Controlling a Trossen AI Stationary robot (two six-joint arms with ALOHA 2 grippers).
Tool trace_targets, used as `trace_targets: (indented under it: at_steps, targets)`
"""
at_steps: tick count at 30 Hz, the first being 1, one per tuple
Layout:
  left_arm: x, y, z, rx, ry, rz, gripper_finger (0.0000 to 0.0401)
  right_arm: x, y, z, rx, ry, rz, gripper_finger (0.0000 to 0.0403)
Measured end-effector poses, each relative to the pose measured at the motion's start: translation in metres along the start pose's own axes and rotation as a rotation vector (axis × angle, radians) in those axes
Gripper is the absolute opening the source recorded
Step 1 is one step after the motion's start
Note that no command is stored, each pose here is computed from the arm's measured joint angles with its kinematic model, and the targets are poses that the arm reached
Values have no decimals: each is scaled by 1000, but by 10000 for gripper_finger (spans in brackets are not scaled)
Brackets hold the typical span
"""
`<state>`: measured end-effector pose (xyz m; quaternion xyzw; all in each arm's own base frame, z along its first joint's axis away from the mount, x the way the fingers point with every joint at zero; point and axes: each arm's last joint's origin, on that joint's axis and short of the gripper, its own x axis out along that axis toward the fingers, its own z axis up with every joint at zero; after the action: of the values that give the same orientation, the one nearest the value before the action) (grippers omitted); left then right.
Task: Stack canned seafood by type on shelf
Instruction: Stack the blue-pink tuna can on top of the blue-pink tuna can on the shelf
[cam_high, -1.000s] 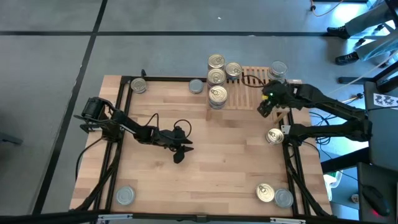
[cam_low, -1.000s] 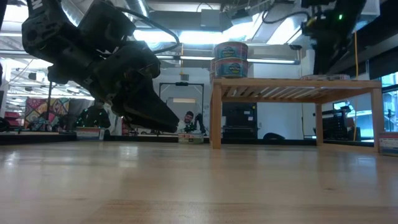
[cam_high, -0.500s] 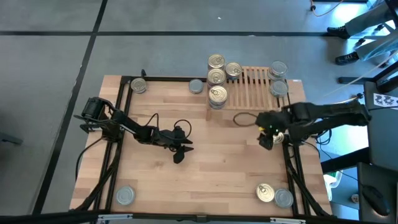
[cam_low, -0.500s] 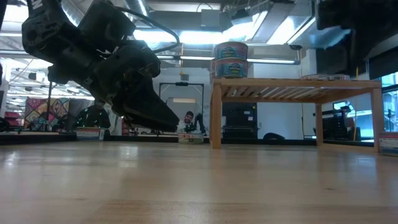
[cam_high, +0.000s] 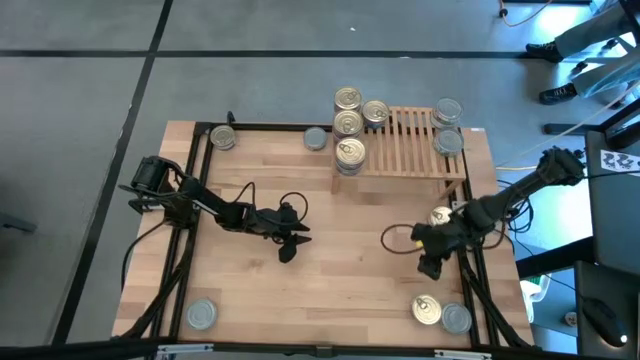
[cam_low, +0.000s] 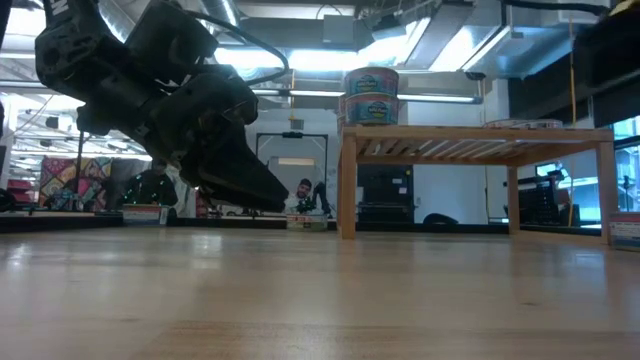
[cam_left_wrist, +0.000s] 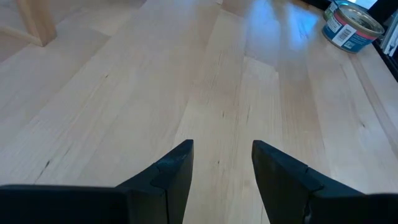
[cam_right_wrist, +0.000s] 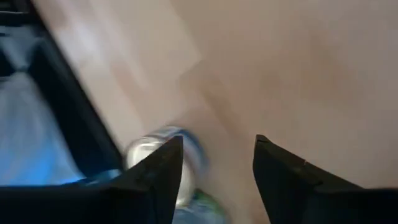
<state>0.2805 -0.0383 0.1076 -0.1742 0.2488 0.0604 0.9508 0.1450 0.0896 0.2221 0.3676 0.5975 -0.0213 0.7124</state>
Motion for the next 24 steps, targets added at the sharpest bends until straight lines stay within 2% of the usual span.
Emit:
trace_targets:
  at_steps: [5,10,14,19,24]
  targets:
    - [0,0,0,8,0,0,162,21,6,-12,19,27,158,163]
    - [0,0,0,30,0,0,162,33,11,-30,80,83,243,117]
    - [0,0,0,29,0,0,162,42,16,-45,137,146,274,67]
    - [0,0,0,28,-1,0,162,60,20,-52,141,179,287,11]
    - [0,0,0,19,0,0,162,83,23,-51,80,178,251,13]
